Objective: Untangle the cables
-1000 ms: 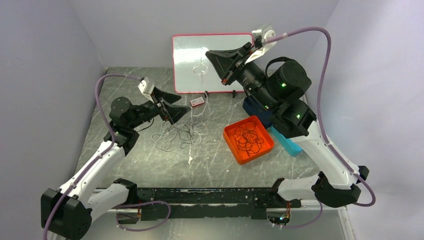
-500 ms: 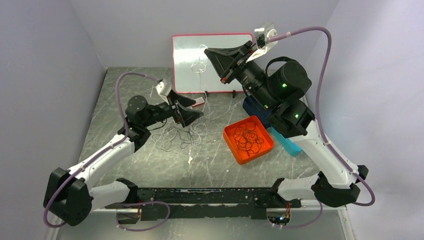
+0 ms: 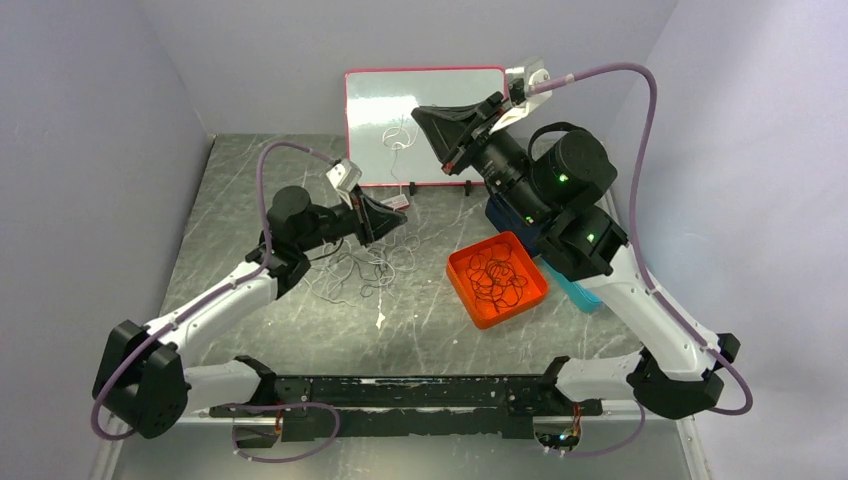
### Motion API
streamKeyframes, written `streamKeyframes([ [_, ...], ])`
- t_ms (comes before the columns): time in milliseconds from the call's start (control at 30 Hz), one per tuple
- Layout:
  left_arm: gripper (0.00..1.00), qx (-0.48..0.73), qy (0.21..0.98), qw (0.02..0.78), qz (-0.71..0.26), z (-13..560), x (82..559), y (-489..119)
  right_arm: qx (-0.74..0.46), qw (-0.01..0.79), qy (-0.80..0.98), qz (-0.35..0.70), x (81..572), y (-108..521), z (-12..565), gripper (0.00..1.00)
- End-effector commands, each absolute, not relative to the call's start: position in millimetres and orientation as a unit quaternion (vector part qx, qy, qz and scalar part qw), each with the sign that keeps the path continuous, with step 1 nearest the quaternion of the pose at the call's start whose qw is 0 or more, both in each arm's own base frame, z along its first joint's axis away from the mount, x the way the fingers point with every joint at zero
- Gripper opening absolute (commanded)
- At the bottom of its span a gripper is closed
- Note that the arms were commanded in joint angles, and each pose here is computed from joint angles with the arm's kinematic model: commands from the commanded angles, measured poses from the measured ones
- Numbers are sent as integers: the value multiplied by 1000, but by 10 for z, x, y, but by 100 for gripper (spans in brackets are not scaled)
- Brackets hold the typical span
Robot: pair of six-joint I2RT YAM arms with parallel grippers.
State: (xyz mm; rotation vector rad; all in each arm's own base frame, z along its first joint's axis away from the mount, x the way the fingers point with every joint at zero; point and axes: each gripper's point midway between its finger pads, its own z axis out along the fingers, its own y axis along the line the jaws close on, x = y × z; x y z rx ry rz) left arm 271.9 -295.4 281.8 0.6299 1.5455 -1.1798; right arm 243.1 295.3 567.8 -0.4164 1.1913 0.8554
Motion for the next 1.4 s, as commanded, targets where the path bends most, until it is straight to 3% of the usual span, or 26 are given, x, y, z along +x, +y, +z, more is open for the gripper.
streamKeyframes([
  [0, 10, 254, 628, 578, -455, 3179, 2752, -2813, -158, 742, 539, 366, 2428, 2723, 5709, 0],
  [333, 7, 203, 621, 684, -324, 4123, 2924, -2257, -86, 739, 599, 295, 2513, 2243, 5177, 0],
  [667, 7, 204, 594, 719, -298, 4997, 3150, -2272, -97, 685, 657, 298, 2471, 2302, 4377, 0],
  [1200, 7, 170, 574, 751, -277, 5527, 3205, -2117, -54, 610, 755, 234, 2586, 2225, 2985, 0],
  [1367, 7, 184, 570, 747, -289, 5549, 3165, -2167, -69, 603, 752, 259, 2567, 2359, 2870, 1],
])
